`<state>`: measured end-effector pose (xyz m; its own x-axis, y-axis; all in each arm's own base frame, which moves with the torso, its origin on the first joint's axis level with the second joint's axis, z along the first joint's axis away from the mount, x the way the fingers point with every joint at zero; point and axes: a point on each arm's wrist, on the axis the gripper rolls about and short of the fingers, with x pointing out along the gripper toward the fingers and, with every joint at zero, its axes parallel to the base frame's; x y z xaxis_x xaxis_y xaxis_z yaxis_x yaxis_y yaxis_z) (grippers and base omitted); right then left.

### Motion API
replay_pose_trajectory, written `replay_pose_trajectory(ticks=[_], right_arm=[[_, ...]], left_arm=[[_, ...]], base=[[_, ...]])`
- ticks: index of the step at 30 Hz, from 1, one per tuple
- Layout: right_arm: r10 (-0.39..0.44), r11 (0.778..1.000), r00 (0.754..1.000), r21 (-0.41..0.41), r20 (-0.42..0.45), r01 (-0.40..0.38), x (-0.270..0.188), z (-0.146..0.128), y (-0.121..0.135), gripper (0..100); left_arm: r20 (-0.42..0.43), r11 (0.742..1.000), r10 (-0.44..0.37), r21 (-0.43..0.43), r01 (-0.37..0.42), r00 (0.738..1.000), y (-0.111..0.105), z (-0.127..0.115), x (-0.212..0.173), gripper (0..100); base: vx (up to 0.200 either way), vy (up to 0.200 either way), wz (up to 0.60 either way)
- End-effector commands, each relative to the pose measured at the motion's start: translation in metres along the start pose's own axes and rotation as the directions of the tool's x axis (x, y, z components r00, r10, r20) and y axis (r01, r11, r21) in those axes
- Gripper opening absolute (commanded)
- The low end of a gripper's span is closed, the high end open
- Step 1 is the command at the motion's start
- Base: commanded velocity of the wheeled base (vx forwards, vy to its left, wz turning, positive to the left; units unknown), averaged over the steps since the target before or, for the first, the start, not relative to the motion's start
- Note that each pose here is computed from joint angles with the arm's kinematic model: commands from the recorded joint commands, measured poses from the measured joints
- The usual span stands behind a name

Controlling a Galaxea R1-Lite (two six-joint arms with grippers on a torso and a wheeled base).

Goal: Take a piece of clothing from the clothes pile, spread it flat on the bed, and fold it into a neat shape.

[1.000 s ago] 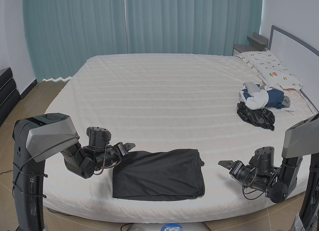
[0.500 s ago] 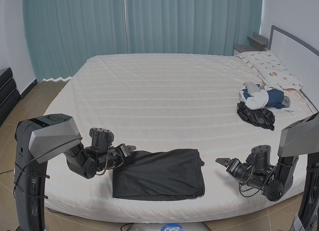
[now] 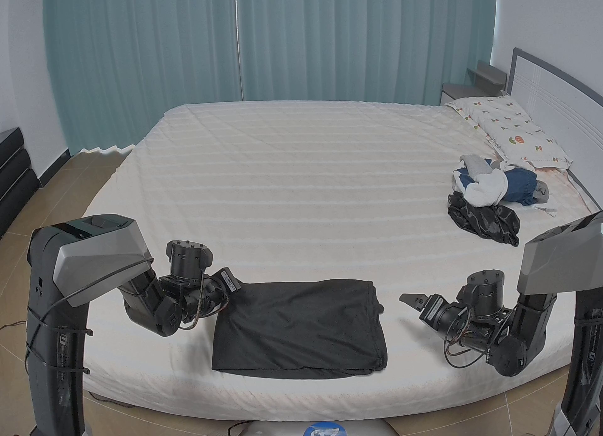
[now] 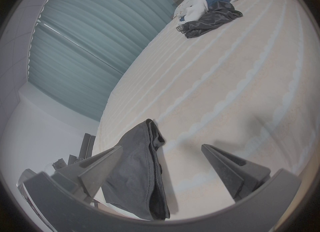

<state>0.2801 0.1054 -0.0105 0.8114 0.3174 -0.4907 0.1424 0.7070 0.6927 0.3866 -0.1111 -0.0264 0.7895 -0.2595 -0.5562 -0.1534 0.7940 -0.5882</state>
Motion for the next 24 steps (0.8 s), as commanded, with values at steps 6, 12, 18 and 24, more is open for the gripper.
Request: replay_pose_trajectory(ticks=[6, 12, 18, 24], right_arm=[[0.038, 0.995, 0.999, -0.087, -0.022, -0.040, 0.048, -0.001, 0.023, 100], [0.048, 0.993, 0.998, -0.104, -0.036, -0.052, 0.086, 0.000, 0.040, 100], [0.059, 0.987, 0.998, -0.151, -0.035, -0.064, 0.115, -0.002, 0.045, 100], [0.059, 0.984, 0.998, -0.164, -0.035, -0.064, 0.136, -0.003, 0.046, 100]], left_arm=[[0.006, 1.000, 0.011, -0.011, -0.011, 1.000, 0.003, 0.001, -0.001, 0], [0.004, 1.000, 0.022, -0.020, -0.022, 1.000, 0.007, 0.001, -0.003, 0], [-0.002, 0.999, 0.025, -0.024, -0.025, 1.000, 0.009, 0.000, -0.003, 0], [-0.002, 0.999, 0.027, -0.028, -0.027, 1.000, 0.010, 0.000, -0.003, 0]], base=[[0.000, 0.000, 0.00], [0.000, 0.000, 0.00], [0.000, 0.000, 0.00], [0.000, 0.000, 0.00]])
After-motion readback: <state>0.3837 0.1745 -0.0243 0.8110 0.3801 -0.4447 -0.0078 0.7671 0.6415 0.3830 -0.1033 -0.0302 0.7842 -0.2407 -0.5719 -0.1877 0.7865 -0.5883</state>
